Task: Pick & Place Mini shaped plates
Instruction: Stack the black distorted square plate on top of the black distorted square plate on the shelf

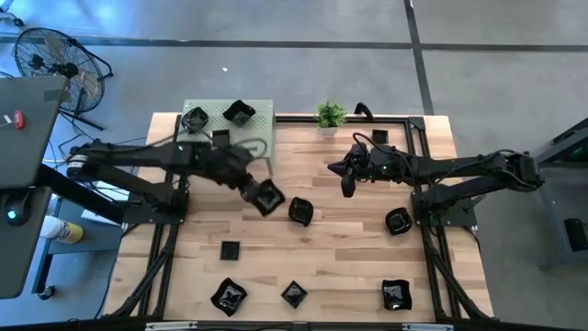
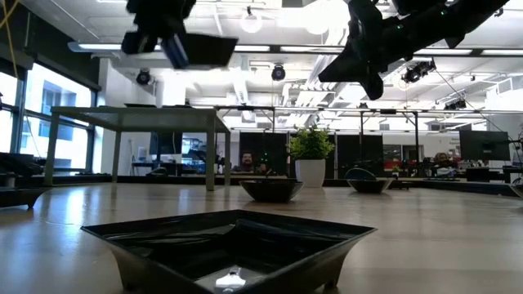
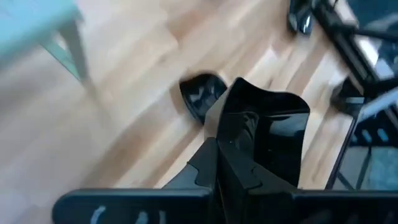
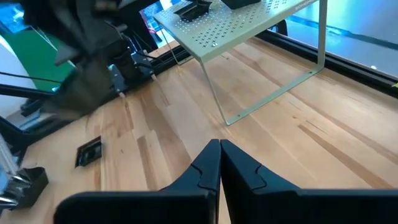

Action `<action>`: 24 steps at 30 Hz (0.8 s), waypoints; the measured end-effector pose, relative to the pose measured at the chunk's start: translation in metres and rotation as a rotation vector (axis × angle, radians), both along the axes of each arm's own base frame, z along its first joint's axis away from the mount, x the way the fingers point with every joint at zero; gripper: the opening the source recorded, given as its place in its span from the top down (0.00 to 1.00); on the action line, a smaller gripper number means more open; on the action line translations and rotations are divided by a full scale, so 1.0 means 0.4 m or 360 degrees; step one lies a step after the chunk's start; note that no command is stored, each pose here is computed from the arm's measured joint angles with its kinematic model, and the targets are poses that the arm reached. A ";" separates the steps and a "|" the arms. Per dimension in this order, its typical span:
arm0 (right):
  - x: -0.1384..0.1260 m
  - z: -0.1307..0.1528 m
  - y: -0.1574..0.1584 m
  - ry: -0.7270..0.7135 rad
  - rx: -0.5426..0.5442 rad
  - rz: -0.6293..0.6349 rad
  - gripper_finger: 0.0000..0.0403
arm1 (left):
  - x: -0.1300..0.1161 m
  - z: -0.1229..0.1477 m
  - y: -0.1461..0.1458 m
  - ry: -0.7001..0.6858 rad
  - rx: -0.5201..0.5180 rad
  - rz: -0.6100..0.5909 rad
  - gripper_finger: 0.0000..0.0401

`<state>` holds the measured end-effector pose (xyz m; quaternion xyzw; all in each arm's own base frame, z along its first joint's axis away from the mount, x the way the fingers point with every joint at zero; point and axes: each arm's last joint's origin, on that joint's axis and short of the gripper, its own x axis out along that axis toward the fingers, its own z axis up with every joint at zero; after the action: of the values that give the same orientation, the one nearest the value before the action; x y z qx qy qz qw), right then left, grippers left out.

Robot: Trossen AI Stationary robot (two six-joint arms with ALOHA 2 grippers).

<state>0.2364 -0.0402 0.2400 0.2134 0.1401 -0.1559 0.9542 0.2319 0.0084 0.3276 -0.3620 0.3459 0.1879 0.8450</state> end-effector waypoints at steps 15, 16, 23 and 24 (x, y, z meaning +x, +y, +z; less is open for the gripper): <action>0.000 0.000 0.002 -0.0007 0.0023 -0.0003 0.99 | -0.105 0.213 0.215 -0.0125 0.0173 0.0342 1.00; 0.000 0.000 0.002 -0.0007 0.0022 -0.0006 0.99 | -0.111 0.218 0.232 -0.0122 0.0174 0.0351 1.00; 0.000 0.000 0.002 -0.0005 0.0015 0.0007 0.99 | -0.151 0.233 0.351 -0.0017 0.0237 0.0473 1.00; 0.000 0.000 0.002 -0.0005 0.0016 0.0010 0.99 | -0.157 0.231 0.369 0.0013 0.0242 0.0494 1.00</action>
<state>0.2366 -0.0393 0.2401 0.2179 0.1400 -0.1520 0.9538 0.1689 0.1561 0.4202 -0.3452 0.2741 0.3431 0.8294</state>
